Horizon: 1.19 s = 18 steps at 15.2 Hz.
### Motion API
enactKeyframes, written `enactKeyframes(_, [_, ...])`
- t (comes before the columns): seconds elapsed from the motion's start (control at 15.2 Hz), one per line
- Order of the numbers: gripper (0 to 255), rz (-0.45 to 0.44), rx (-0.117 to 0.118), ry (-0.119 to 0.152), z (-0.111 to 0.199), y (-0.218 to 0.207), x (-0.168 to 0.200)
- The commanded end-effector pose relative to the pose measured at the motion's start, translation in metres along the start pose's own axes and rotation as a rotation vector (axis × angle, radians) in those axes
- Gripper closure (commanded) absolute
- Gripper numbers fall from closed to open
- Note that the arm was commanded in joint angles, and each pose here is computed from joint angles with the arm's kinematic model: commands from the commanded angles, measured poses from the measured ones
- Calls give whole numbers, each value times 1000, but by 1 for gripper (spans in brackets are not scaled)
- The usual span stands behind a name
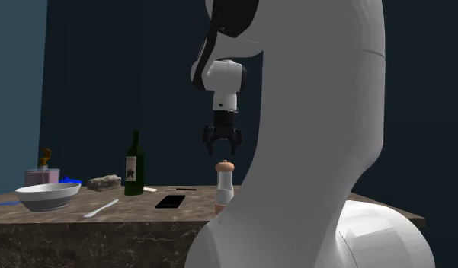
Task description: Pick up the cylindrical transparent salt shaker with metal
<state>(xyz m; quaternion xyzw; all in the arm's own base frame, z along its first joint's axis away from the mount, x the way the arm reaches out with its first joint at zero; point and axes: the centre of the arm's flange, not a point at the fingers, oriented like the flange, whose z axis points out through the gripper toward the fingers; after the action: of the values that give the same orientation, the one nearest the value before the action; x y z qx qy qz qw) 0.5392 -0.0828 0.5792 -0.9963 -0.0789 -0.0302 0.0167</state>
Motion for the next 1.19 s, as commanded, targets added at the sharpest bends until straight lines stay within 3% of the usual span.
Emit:
enactKeyframes(0.0, [0, -11, 0, -11, 12, 8, 12])
enactKeyframes(0.53, [0, -11, 0, -11, 47, 9, 9])
enactKeyframes(0.59, [255, -11, 0, -11, 47, 8, 10])
enactKeyframes(1.12, [255, -11, 0, -11, 47, 8, 10])
